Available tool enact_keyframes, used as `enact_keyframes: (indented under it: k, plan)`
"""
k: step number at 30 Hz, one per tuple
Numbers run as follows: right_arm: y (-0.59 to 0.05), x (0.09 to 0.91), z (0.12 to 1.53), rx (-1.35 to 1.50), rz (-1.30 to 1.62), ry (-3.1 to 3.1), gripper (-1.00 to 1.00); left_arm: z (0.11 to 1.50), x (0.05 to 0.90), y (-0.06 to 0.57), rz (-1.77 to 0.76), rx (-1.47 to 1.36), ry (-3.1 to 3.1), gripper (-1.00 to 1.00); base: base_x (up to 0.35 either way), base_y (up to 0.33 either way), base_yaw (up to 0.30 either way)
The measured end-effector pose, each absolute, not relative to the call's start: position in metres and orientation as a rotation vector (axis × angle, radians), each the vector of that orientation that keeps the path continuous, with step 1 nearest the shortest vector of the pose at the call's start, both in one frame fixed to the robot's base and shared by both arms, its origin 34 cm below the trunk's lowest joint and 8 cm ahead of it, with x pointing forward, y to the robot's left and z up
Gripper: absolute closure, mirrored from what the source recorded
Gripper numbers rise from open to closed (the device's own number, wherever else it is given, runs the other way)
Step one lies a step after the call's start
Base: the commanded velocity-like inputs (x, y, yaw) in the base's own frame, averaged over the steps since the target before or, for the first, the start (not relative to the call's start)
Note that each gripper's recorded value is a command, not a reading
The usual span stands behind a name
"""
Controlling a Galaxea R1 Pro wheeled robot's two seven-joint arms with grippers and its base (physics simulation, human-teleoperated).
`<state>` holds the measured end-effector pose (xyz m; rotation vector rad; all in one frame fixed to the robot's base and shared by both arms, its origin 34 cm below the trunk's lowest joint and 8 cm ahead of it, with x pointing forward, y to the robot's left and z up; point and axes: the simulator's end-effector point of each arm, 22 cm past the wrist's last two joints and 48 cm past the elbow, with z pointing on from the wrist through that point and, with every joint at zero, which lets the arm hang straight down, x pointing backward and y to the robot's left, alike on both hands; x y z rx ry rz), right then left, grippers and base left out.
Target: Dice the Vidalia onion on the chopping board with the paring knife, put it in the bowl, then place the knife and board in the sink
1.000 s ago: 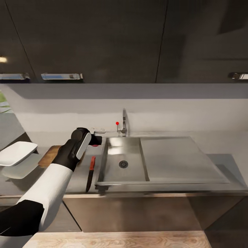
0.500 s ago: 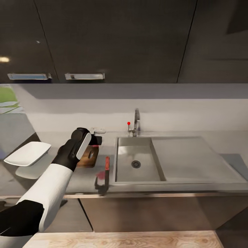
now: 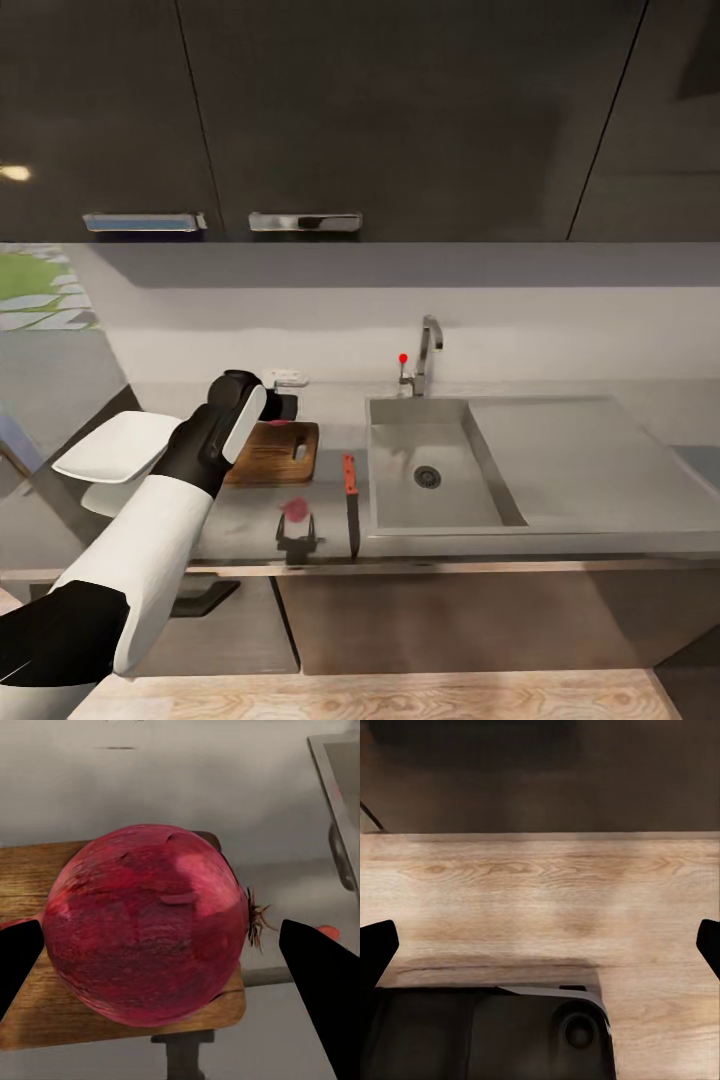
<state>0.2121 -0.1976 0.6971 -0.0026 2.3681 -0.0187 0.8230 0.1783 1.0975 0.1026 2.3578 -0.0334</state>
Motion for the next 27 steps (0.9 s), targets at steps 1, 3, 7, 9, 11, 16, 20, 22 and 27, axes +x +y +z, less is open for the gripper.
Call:
enact_keyframes:
  k: [1, 3, 7, 9, 11, 16, 20, 22, 27]
  plan:
    - [-0.1976, 0.2122, 0.6971, -0.002, -0.019, 2.368, -1.0, 1.0977, 0.823, 0.178, -0.034, 0.103, 2.357, 1.0, 0.0, 0.037, 0.0]
    - [-0.1975, 0.2122, 0.6971, -0.003, -0.019, 2.368, -1.0, 1.0978, 0.823, 0.1779, -0.034, 0.103, 2.357, 1.0, 0.0, 0.019, 0.0]
    - [-0.1975, 0.2123, 0.6971, -0.003, -0.019, 2.368, -1.0, 1.0979, 0.823, 0.1779, -0.034, 0.103, 2.357, 1.0, 0.0, 0.006, 0.0]
    - [-0.1976, 0.2122, 0.6971, -0.003, -0.019, 2.368, -1.0, 1.0987, 0.8232, 0.1778, -0.034, 0.103, 2.355, 1.0, 0.0, 0.001, 0.0]
    - [-0.1974, 0.2123, 0.6972, -0.003, -0.018, 2.368, -1.0, 1.0985, 0.8231, 0.1778, -0.034, 0.103, 2.355, 1.0, 0.0, 0.0, 0.0]
    - [-0.1974, 0.2121, 0.6971, -0.003, -0.018, 2.368, -1.0, 1.098, 0.8231, 0.1781, -0.033, 0.103, 2.356, 1.0, 0.0, 0.0, 0.0]
    - [-0.1975, 0.2123, 0.6971, -0.003, -0.019, 2.368, -1.0, 1.0976, 0.823, 0.1788, -0.033, 0.102, 2.357, 1.0, 0.0, 0.0, 0.0]
    - [-0.1974, 0.2121, 0.6971, -0.003, -0.018, 2.368, -1.0, 1.0974, 0.823, 0.1789, -0.032, 0.102, 2.358, 1.0, -0.002, 0.0, 0.0]
    - [-0.1976, 0.2124, 0.6971, -0.003, -0.019, 2.368, -1.0, 1.0965, 0.8231, 0.179, -0.031, 0.102, 2.36, 1.0, -0.08, 0.042, 0.0]
